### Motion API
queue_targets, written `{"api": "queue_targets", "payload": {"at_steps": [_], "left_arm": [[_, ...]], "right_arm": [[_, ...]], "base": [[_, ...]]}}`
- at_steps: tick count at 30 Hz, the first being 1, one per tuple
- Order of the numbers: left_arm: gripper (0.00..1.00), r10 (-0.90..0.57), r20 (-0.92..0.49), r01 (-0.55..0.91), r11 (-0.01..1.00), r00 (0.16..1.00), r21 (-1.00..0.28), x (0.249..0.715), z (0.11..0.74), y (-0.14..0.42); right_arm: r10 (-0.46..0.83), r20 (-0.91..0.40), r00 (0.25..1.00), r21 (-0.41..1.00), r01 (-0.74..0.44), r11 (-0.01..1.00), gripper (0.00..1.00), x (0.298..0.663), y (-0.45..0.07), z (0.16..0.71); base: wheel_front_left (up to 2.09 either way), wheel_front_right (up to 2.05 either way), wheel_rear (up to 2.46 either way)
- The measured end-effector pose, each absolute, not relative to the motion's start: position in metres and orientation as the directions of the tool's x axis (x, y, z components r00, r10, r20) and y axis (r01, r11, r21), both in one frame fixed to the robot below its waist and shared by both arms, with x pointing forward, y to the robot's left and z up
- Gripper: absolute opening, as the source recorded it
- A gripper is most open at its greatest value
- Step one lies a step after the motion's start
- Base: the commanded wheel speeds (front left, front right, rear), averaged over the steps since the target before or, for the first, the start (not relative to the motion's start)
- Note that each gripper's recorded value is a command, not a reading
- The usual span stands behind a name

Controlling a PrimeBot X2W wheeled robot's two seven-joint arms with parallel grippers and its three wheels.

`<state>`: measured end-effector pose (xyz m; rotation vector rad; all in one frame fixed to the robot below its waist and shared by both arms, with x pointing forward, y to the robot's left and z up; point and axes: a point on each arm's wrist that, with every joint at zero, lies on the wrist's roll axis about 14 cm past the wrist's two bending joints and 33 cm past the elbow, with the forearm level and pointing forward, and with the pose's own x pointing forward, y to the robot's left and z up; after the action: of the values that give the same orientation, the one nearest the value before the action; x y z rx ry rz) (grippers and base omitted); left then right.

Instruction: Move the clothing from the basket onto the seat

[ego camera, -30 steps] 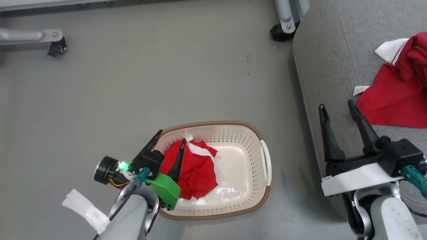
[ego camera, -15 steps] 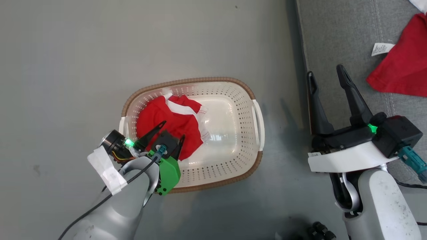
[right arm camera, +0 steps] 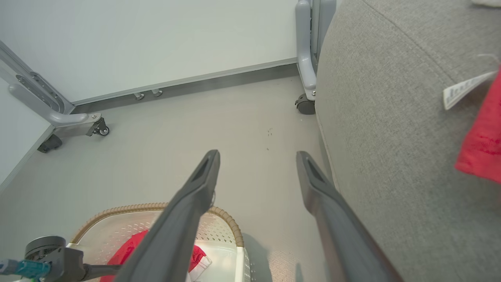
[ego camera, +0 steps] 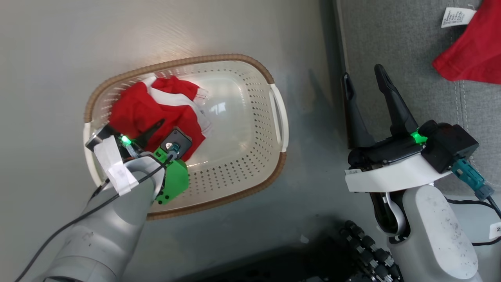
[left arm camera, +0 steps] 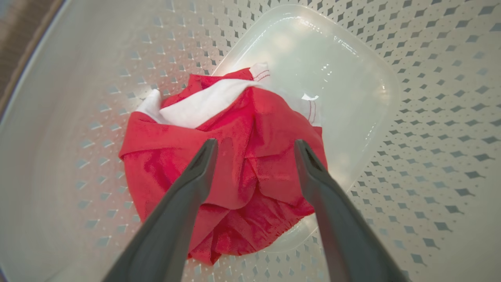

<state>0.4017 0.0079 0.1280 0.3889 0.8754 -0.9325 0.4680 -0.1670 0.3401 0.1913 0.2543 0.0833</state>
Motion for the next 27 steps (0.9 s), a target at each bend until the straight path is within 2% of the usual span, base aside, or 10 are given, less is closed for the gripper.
{"api": "queue_targets", "payload": {"at_steps": [14,27], "left_arm": [[1.0,-0.49,-0.843,0.869,0.491,0.219,-0.06,0.416,0.085,-0.003],[1.0,-0.315,-0.944,0.892,0.45,0.102,-0.054,0.406,0.051,0.023]], "right_arm": [[0.055,-0.313,0.948,0.191,0.006,0.982,1.0,0.459,-0.187,0.314],[0.049,-0.348,0.936,0.2,0.023,0.98,1.0,0.453,-0.189,0.303]], "base": [[0.0,0.0,0.0],[0.0,0.0,0.0]]}}
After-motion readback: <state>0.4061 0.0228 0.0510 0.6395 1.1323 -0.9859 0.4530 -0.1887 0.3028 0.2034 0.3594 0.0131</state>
